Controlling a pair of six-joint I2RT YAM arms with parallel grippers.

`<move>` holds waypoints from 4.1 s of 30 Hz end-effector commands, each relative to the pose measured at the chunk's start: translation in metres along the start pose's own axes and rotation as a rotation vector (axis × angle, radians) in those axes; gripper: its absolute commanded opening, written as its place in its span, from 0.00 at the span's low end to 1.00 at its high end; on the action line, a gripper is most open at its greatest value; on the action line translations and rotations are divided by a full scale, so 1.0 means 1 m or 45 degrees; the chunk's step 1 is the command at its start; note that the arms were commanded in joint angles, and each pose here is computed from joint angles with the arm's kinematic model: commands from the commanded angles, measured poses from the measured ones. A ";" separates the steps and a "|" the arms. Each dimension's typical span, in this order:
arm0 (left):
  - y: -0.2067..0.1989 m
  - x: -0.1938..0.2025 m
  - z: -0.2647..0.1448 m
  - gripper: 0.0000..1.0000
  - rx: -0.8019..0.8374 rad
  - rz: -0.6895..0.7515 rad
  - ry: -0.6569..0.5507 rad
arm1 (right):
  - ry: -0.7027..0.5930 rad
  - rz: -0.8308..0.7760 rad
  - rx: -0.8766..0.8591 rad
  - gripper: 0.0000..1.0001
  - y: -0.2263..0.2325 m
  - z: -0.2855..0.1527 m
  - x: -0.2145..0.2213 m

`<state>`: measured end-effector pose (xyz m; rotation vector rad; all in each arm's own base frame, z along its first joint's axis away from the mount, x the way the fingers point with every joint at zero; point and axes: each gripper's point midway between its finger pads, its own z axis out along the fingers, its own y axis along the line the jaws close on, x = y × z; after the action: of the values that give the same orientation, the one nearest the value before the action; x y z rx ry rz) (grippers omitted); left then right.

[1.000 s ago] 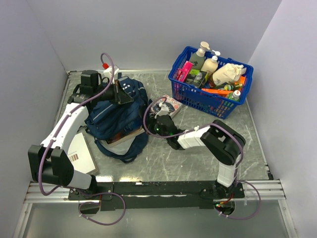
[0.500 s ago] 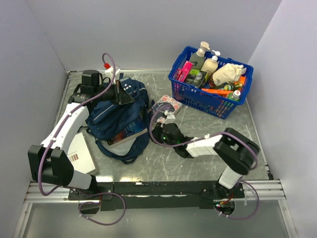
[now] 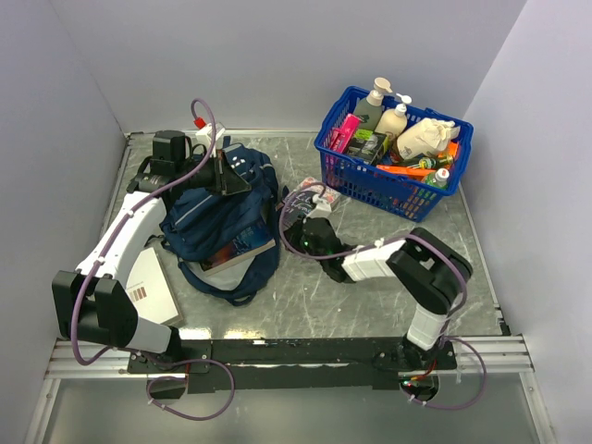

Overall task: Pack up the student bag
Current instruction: Place the book in the student bag.

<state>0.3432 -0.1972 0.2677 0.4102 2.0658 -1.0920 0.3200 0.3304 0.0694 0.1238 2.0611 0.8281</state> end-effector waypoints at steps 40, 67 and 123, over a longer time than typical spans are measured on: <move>-0.070 -0.055 -0.025 0.01 0.196 0.251 -0.187 | 0.058 -0.355 -0.204 0.42 0.071 -0.061 -0.005; -0.057 -0.070 -0.026 0.01 0.063 0.230 -0.252 | 0.234 -0.901 -0.375 0.10 0.148 -0.006 0.109; -0.194 -0.020 -0.114 0.01 0.630 0.006 0.001 | -0.273 -1.257 0.195 0.00 0.077 0.080 0.020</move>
<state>0.2721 -0.2067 0.3485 0.4058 2.0353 -1.3008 0.3110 0.4753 0.0468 -0.8229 1.6300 0.1479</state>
